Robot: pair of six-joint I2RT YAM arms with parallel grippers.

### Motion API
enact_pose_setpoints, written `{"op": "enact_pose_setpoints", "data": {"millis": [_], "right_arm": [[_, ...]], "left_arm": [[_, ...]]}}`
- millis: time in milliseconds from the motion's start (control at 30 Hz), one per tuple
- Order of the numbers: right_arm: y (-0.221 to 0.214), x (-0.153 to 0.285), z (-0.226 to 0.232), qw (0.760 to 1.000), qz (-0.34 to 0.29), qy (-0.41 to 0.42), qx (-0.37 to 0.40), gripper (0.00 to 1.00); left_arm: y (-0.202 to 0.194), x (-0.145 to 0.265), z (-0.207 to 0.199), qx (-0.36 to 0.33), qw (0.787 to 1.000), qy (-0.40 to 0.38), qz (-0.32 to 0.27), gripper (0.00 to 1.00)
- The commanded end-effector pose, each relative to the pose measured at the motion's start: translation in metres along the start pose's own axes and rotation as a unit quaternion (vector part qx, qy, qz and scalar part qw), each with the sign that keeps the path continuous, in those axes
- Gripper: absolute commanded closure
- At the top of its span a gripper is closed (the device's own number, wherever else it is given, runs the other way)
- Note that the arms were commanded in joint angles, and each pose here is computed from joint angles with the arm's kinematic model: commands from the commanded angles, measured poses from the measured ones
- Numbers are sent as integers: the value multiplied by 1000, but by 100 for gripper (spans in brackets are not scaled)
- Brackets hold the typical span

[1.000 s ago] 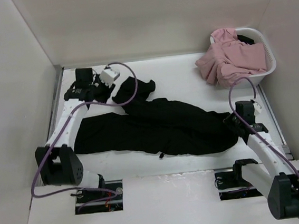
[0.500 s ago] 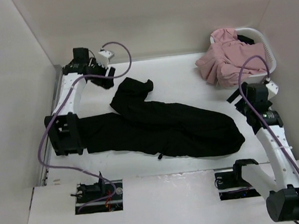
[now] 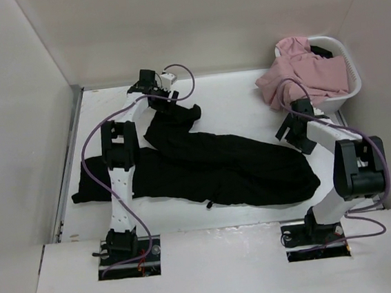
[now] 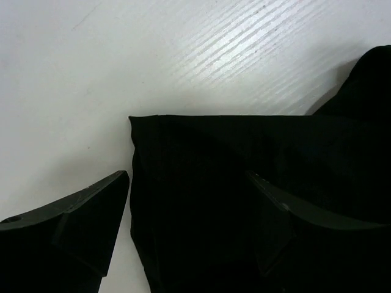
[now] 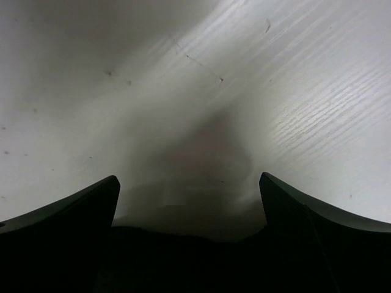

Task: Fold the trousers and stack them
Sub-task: Fold the trousers

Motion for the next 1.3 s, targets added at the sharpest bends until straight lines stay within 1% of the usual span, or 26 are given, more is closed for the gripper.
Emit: {"op": "enact_pose_setpoints", "data": {"millis": [0,33,67,133,200,233,267,300,367,433,467,500,567,633,700,800,867,900,933,967,1033,1067,1133,1167,1200,1267], "right_arm": [[7,-3,18,1000,-15,26,-2,0],[3,-6,19,1000,-9,22,0,0],[0,-10,20,1000,-4,20,2,0],[-4,-14,20,1000,2,15,-1,0],[-7,-18,22,1000,9,19,-4,15],[-8,-19,22,1000,13,21,-6,25],[-10,-18,22,999,18,25,-7,35],[-11,-17,23,999,19,32,-8,45],[-8,-10,23,999,11,47,-11,67],[-1,-1,23,998,-6,64,-18,89],[4,6,24,997,-17,75,-22,97],[9,13,26,995,-29,88,-23,100],[21,30,30,991,-58,114,-26,100],[30,44,33,988,-79,131,-33,100],[40,59,35,984,-98,147,-38,100],[48,75,36,978,-120,163,-41,100],[46,76,34,979,-120,163,-37,98],[43,70,31,981,-111,157,-32,87],[37,63,31,983,-95,154,-25,72],[30,56,31,985,-76,153,-21,61],[20,45,37,985,-53,161,-14,45],[15,44,47,983,-49,177,-4,35],[3,46,73,976,-40,214,30,19],[-4,47,86,973,-34,224,49,7],[-11,45,92,973,-23,220,60,2],[-23,37,90,983,-4,177,53,0]], "left_arm": [[18,27,5,7,999,16,-37,28],[13,27,2,6,999,12,-33,30],[8,27,-1,4,1000,6,-28,35],[-1,28,-9,-7,1000,2,-13,55],[-6,35,-9,-13,1000,13,-6,78],[-6,40,-6,-10,1000,30,-4,88],[-4,49,2,-5,998,54,-6,93],[-2,61,14,6,996,85,-9,96],[2,91,42,41,988,146,-24,98],[4,133,76,86,974,204,-46,98],[2,154,92,108,966,230,-55,98],[-1,178,107,129,956,254,-64,98],[-10,220,131,162,940,293,-71,98],[-26,255,145,191,927,316,-68,98],[-44,276,149,217,921,320,-50,98],[-80,284,141,251,918,306,-7,95],[-106,277,133,270,918,289,29,91],[-117,271,127,275,920,275,46,85],[-128,263,122,280,922,260,60,77],[-137,257,118,283,924,247,71,70],[-150,247,114,286,926,232,85,52],[-154,246,115,290,924,234,88,47],[-159,250,123,300,918,245,84,42],[-158,255,128,304,916,251,78,40],[-156,259,131,305,914,257,72,39],[-152,272,137,306,910,273,58,39]]}}
Point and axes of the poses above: each gripper's point midway between its finger pads, its own x axis back along the fingers, its own z axis along the line the jaws close on, y = z × x, the point moved 7 cm from there along x, back along the fingers
